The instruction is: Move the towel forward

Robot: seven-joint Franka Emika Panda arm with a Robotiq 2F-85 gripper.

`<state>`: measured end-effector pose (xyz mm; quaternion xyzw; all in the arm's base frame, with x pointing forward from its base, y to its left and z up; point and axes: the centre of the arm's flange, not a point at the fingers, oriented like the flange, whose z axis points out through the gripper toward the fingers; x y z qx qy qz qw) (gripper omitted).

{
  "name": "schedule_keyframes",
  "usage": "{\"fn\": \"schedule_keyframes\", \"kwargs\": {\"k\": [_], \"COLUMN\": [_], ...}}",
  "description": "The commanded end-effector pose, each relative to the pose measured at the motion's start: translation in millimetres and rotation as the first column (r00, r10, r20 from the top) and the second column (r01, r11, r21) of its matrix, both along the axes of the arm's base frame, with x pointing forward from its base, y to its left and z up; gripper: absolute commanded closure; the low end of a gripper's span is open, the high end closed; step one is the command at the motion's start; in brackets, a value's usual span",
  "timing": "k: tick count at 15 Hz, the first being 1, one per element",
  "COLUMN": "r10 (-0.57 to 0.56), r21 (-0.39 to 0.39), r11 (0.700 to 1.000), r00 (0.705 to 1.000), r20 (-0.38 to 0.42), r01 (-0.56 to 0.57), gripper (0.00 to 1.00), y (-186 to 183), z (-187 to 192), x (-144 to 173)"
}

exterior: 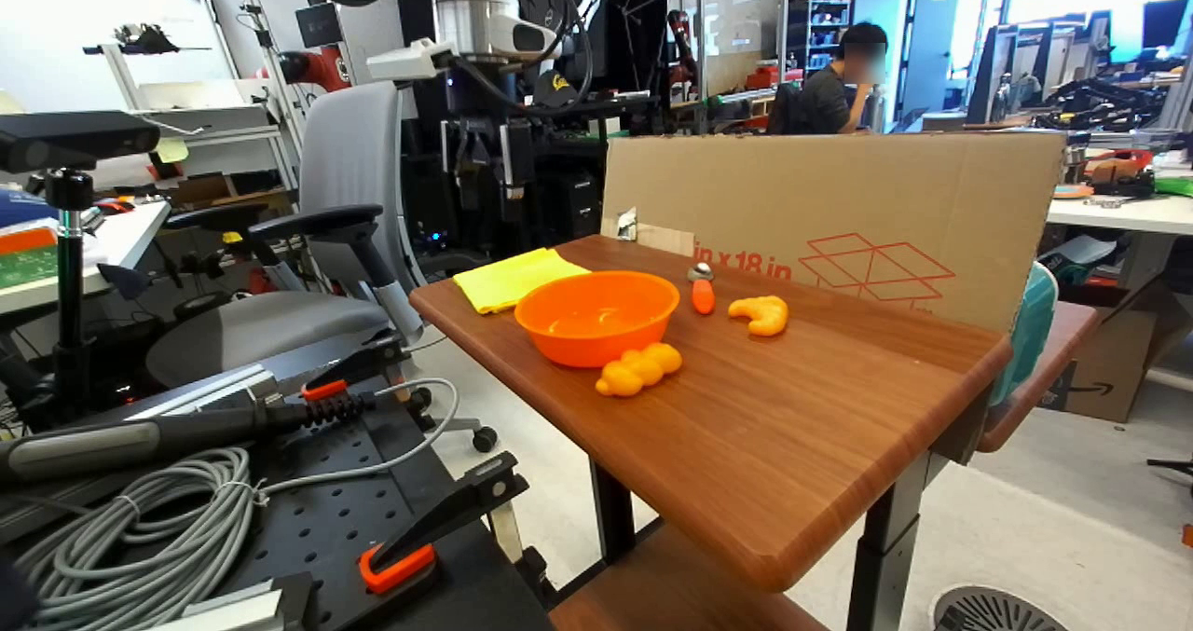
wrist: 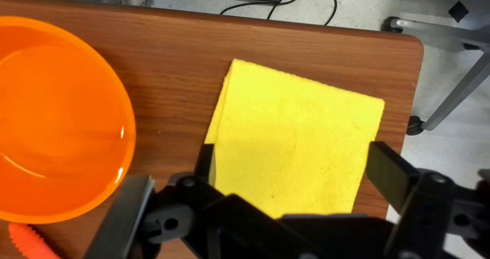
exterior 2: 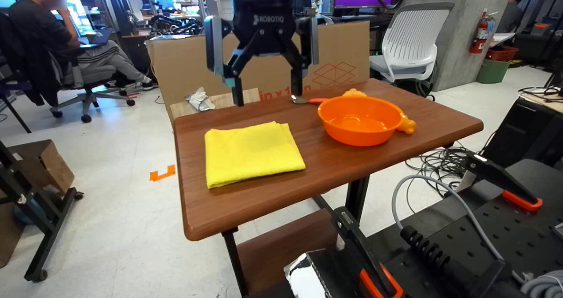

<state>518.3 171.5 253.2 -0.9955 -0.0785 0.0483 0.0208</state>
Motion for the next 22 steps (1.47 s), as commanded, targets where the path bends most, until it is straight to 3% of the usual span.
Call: {"fn": "schedule_keyframes", "kwargs": {"k": [1, 14, 22], "r10": [-0.016, -0.063, -0.106], "r21": [0.019, -0.029, -0.053], "r11": [1.0, 0.998, 0.993], "r00": [1.0, 0.997, 0.994], "r20": [-0.002, -0.04, -0.023], "r01": [0.016, 0.062, 0.105], "gripper": [0.0, 0.0, 0.0], "y": [24, 45, 38], "z": [-34, -109, -111], "x": [25, 40, 58]}}
